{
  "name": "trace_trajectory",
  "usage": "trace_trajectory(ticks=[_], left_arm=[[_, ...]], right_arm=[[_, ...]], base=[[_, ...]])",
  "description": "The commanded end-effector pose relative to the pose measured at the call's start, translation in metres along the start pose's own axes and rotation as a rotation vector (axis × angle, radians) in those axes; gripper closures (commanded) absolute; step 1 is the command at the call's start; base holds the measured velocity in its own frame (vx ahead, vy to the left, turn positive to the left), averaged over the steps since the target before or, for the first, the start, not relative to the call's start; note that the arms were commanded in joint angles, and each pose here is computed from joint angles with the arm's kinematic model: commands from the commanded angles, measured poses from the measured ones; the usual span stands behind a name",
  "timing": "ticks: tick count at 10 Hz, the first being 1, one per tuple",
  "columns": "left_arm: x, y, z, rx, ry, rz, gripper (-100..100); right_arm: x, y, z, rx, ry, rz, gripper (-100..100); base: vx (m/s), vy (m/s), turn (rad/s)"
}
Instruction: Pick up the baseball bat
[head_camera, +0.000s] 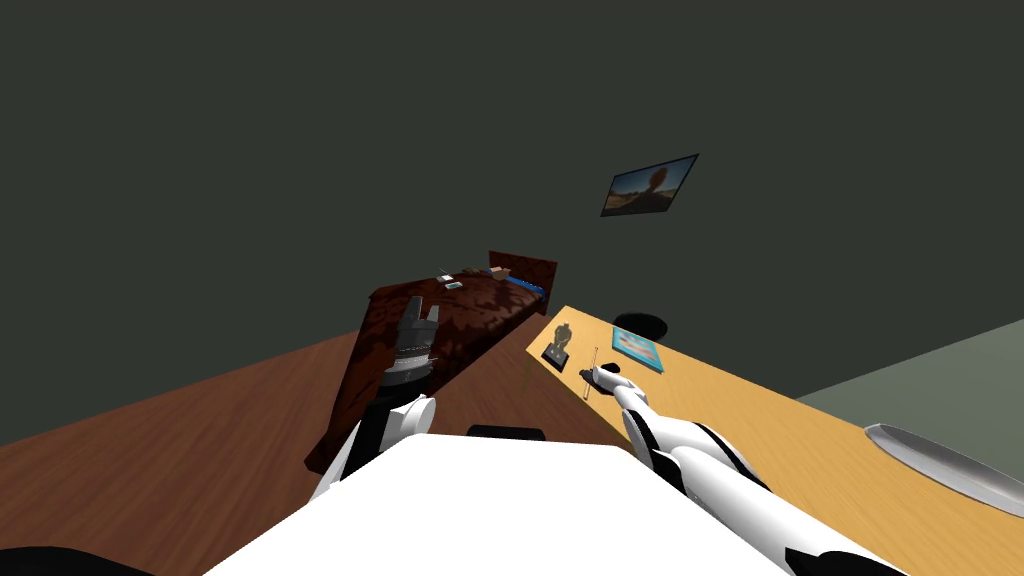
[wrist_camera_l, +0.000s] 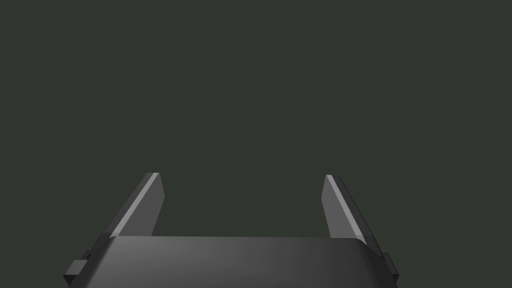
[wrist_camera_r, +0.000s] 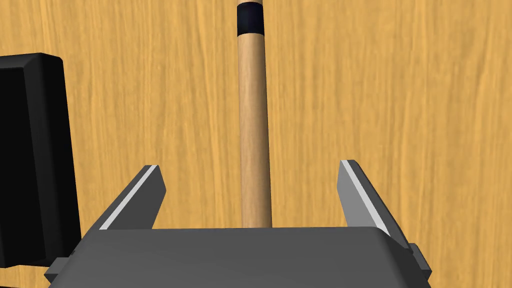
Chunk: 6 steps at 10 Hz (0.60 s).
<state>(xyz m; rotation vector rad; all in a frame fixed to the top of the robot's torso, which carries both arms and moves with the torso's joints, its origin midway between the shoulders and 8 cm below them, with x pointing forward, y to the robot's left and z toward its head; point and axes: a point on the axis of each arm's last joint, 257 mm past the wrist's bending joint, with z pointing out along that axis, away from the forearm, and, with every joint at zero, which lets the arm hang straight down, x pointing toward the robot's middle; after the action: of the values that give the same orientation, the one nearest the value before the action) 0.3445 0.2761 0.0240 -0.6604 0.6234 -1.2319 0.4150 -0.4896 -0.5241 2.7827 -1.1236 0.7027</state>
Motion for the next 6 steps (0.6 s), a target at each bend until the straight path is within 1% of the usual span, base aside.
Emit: trace_trajectory(ticks=[1, 2, 3, 4, 5, 6], left_arm=[[0.0, 0.0, 0.0, 0.0, 0.0, 0.0, 0], [0.0, 0.0, 0.0, 0.0, 0.0, 0.0, 0], [0.0, 0.0, 0.0, 0.0, 0.0, 0.0, 0], [0.0, 0.0, 0.0, 0.0, 0.0, 0.0, 0], [0.0, 0.0, 0.0, 0.0, 0.0, 0.0, 0], [0.0, 0.0, 0.0, 0.0, 0.0, 0.0, 0]], right_arm=[[0.0, 0.0, 0.0, 0.0, 0.0, 0.0, -100], [0.0, 0.001, 0.0, -0.001, -0.002, 0.004, 0], [-0.019, 0.003, 0.006, 0.003, -0.003, -0.006, -100], [-0.019, 0.003, 0.006, 0.003, -0.003, -0.006, -100], [-0.031, 0.005, 0.009, 0.005, -0.004, -0.011, -100], [-0.031, 0.005, 0.009, 0.005, -0.004, -0.011, -100]], base=[[0.0, 0.0, 0.0], [0.0, 0.0, 0.0], [0.08, -0.037, -0.068], [0.11, -0.034, -0.027], [0.111, -0.032, -0.036], [0.084, -0.031, -0.019]])
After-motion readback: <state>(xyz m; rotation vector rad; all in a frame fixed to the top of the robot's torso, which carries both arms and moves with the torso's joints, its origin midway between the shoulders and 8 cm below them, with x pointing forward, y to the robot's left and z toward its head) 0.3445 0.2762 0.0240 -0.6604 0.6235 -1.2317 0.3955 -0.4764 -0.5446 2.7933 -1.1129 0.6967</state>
